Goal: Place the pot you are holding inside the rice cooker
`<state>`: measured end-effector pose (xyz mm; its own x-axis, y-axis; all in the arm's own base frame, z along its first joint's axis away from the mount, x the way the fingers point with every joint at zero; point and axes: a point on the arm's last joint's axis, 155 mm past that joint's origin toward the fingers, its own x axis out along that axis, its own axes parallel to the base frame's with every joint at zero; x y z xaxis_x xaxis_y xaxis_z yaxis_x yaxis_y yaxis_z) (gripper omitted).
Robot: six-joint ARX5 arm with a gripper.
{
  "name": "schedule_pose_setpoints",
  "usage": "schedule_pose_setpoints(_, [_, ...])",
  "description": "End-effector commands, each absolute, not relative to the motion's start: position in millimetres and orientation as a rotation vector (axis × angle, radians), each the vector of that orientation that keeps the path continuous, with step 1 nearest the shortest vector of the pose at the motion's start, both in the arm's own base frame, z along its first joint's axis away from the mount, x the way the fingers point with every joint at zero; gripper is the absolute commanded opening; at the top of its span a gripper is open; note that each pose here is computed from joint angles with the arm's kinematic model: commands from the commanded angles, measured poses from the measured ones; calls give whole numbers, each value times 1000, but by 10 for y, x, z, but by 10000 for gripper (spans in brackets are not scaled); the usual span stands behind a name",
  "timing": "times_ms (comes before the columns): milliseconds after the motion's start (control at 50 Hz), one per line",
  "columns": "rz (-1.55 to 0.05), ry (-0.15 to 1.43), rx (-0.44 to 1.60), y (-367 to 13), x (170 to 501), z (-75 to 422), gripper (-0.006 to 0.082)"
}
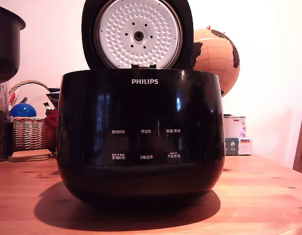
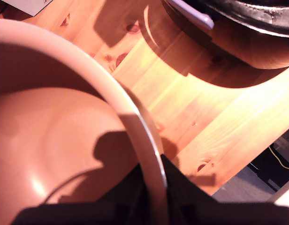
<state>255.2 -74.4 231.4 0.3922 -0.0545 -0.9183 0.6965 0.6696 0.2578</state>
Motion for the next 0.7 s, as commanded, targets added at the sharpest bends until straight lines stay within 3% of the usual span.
schedule_pose_setpoints(0, [-517, 1031, 706, -761, 2606, 2399, -19])
schedule_pose_setpoints(320, [-585, 1013, 708, -930, 2550, 2397, -19])
schedule_pose_setpoints(680, [-780, 915, 730, -1475, 2396, 2460, -19])
